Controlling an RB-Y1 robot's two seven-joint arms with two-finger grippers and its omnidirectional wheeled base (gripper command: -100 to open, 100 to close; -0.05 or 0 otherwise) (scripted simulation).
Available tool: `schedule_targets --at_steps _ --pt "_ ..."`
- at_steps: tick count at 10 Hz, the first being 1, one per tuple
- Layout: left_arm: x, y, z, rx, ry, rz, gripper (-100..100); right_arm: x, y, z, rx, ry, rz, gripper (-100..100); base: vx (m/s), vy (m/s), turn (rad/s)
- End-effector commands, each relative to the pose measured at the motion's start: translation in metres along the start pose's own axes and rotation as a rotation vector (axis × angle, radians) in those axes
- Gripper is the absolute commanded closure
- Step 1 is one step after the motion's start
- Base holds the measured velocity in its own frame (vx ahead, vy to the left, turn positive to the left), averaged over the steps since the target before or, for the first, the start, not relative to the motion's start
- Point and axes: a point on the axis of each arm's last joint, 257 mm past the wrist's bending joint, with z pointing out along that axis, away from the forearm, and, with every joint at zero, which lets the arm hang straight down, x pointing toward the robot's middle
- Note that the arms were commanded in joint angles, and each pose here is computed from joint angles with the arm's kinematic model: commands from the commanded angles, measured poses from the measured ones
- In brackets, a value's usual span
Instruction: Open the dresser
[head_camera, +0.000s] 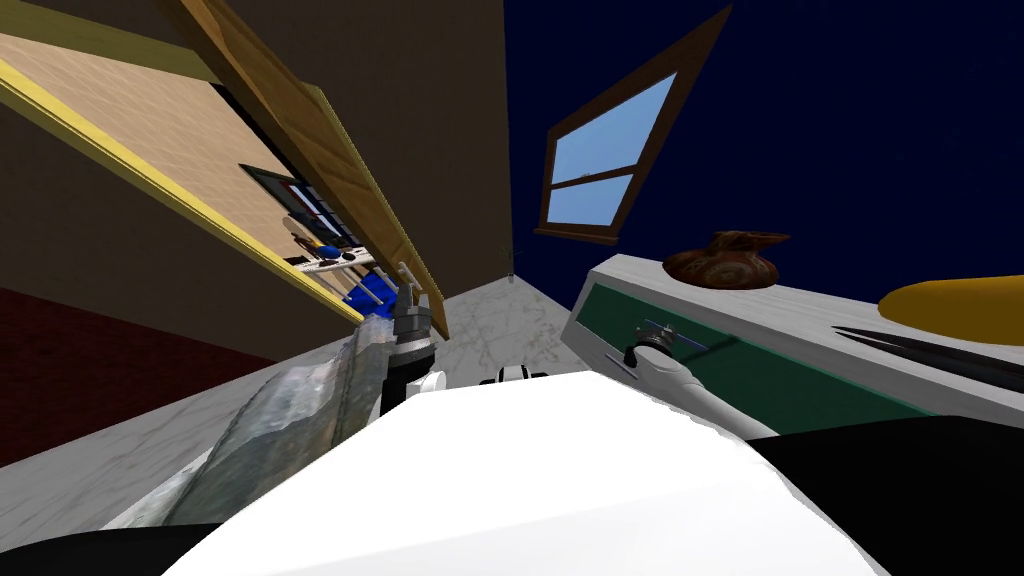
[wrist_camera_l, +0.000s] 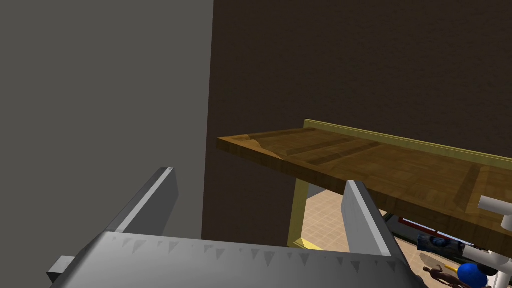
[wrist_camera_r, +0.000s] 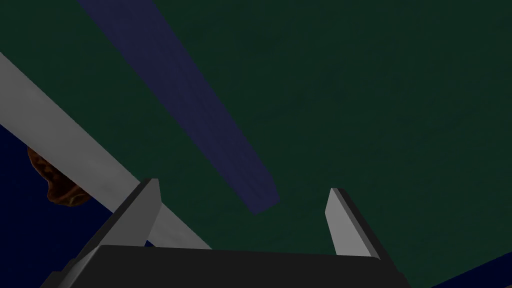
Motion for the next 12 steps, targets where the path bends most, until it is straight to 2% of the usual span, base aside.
schedule_targets --at_steps 1,2,8,9,10,11,12 --pt "0.0 0.0 0.0 0.0 0.0 0.0 0 0.001 0.0 0.001 0.001 0.003 0.0 -100 0.024 -0.055 0.015" --pt "0.0 0.0 0.0 0.0 0.0 0.0 0 0.001 0.0 0.001 0.001 0.003 0.001 100 0.003 -0.009 -0.001" --pt "0.0 0.0 0.0 0.0 0.0 0.0 0 -0.006 -0.003 0.002 -0.004 -0.011 0.002 100 -0.075 0.146 -0.028" --pt "0.0 0.0 0.0 0.0 0.0 0.0 0 -0.006 -0.002 0.001 -0.005 -0.011 0.002 -100 -0.012 0.018 -0.001" --pt "0.0 0.0 0.0 0.0 0.0 0.0 0 -0.016 -0.005 0.003 -0.016 -0.038 -0.006 -100 0.096 -0.021 -0.179" --pt "0.0 0.0 0.0 0.0 0.0 0.0 0 -0.011 -0.004 0.002 -0.01 -0.025 -0.002 -100 0.063 -0.015 -0.049" --pt "0.0 0.0 0.0 0.0 0.0 0.0 0 -0.012 -0.004 0.002 -0.011 -0.027 -0.003 100 0.0 0.0 0.0"
